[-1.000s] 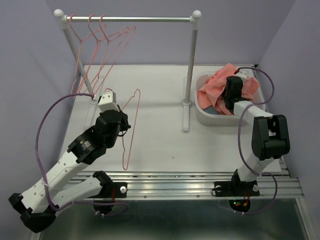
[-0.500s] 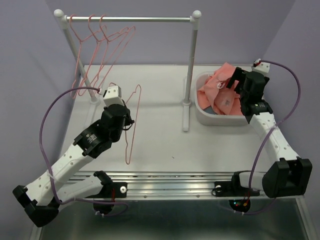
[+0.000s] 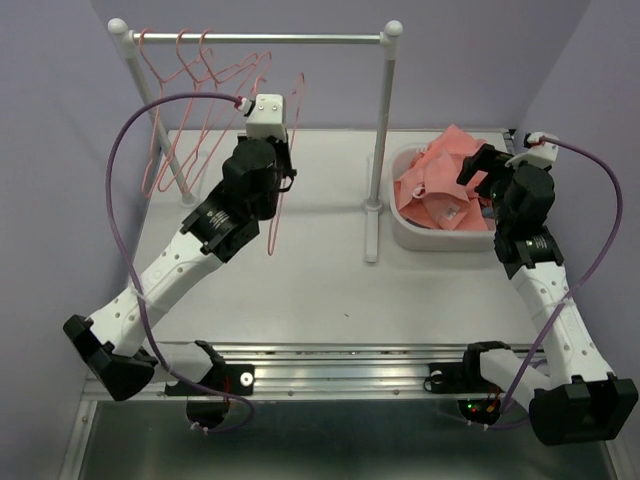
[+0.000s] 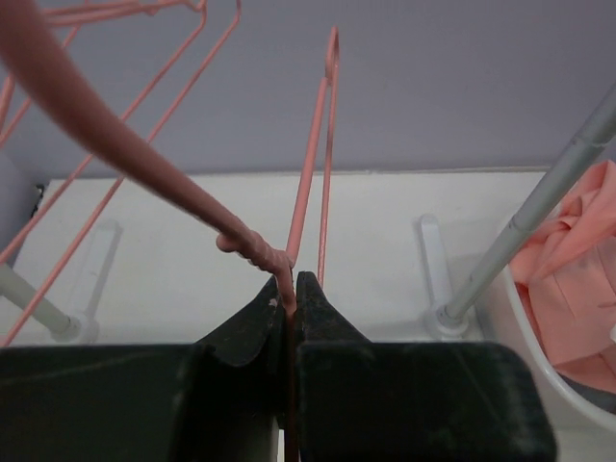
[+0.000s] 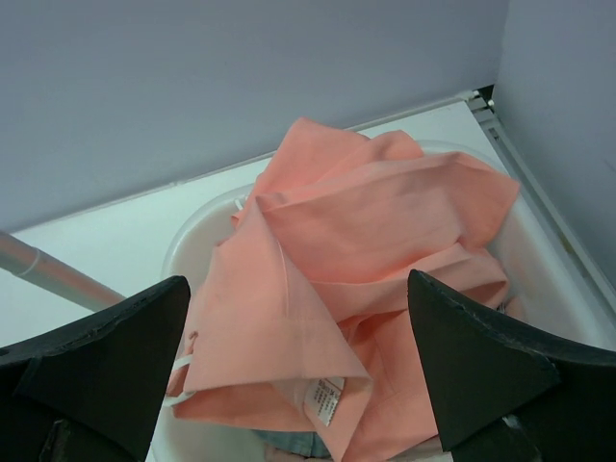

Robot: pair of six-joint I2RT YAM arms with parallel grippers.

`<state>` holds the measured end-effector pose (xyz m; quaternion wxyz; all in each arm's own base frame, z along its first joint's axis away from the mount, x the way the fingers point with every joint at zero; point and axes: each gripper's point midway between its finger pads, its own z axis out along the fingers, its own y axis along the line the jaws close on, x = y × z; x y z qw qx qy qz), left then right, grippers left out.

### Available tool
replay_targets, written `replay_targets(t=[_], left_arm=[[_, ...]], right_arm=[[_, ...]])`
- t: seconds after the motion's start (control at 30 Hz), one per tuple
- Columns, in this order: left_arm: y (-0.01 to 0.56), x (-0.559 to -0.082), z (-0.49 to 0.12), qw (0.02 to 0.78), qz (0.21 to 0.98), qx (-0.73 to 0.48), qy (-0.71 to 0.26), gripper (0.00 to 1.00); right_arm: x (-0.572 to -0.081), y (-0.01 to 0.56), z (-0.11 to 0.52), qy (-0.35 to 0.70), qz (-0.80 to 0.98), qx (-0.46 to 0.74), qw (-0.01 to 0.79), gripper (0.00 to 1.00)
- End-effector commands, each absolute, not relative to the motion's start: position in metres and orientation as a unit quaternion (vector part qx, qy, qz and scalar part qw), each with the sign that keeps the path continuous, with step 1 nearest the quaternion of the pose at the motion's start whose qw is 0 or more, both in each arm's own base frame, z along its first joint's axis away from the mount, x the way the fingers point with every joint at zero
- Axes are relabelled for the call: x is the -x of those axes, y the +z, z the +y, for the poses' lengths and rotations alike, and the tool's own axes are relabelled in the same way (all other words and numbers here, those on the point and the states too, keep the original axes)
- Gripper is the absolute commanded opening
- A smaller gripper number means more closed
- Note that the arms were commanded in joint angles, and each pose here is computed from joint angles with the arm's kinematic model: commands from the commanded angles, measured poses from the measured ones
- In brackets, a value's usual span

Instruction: Remove the skirt from the hanger

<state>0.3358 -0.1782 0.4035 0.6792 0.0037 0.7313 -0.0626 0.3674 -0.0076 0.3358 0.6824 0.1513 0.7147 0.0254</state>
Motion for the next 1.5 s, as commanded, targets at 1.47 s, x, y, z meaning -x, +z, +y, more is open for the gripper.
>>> replay_targets(t=[1.47], left_arm=[[0.456, -0.482, -0.124, 0.731, 0.681, -0.037, 0.018, 0.00]], right_arm=[[-0.354, 0.362, -0.005, 0.052, 0.655, -0.154, 0.738, 1.00]])
